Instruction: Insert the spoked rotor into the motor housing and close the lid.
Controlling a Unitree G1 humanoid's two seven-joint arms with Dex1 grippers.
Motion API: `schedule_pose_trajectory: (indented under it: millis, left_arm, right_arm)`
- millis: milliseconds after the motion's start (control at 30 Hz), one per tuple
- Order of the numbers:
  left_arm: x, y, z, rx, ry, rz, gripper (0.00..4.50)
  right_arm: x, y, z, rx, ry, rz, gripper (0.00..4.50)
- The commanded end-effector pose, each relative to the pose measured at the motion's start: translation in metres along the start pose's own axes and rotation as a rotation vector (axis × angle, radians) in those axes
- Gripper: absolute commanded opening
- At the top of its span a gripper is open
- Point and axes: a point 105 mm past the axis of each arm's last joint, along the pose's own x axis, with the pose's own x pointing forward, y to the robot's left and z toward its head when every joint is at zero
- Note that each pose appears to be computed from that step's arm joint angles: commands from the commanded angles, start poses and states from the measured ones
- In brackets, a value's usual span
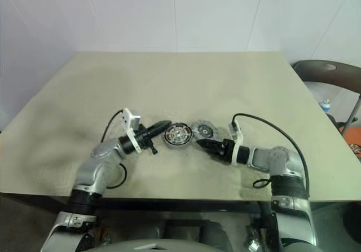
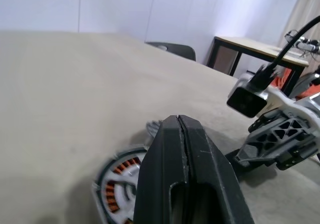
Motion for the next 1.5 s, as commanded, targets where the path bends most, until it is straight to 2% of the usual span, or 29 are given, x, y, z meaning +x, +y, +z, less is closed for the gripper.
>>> schedule_pose_trajectory:
  millis: [33, 300, 567, 667, 800, 867, 933, 1133, 1267, 1367, 1500]
  left_arm:
    - [-0.005, 0.002, 0.01, 0.032, -0.029, 0.0, 0.0]
    - [-0.003, 0.0, 0.007, 0.031, -0.026, 0.004, 0.0]
    - [-0.003, 0.0, 0.003, 0.028, -0.017, 0.015, 0.0]
    - [-0.003, 0.001, 0.002, 0.03, -0.014, 0.021, 0.0]
    - [-0.003, 0.003, 0.0, 0.039, -0.001, 0.03, 0.0]
    - [-0.003, 0.004, 0.0, 0.043, -0.001, 0.035, 0.0]
    - [-0.003, 0.005, -0.001, 0.046, 0.002, 0.041, 0.0]
    - [-0.007, 0.011, -0.003, 0.048, 0.01, 0.064, 0.0]
    - [-0.008, 0.013, -0.004, 0.049, 0.013, 0.07, 0.0]
    - [-0.008, 0.013, -0.004, 0.049, 0.014, 0.073, 0.0]
    - [-0.008, 0.013, -0.004, 0.048, 0.012, 0.076, 0.0]
  right_arm:
    - [-0.002, -0.005, 0.004, 0.031, -0.003, -0.067, 3.26]
    - [-0.004, -0.023, 0.026, 0.059, -0.099, -0.214, 3.26]
    - [-0.002, -0.028, 0.052, 0.113, -0.266, -0.185, 3.26]
    - [0.001, -0.029, 0.048, 0.112, -0.264, -0.157, 2.68]
    - [0.007, -0.03, 0.044, 0.094, -0.253, -0.132, 1.29]
    - [0.011, -0.022, 0.044, 0.019, -0.239, -0.111, 0.68]
    - [0.015, 0.002, 0.053, -0.048, -0.264, -0.014, 0.13]
    - [0.02, 0.047, 0.068, -0.254, -0.289, 0.065, 0.13]
    - [0.02, 0.067, 0.082, -0.468, -0.315, -0.008, 0.13]
    - [0.022, 0.069, 0.083, -0.629, -0.277, -0.096, 0.13]
    - [0.026, 0.052, 0.072, -0.899, -0.145, -0.269, 0.13]
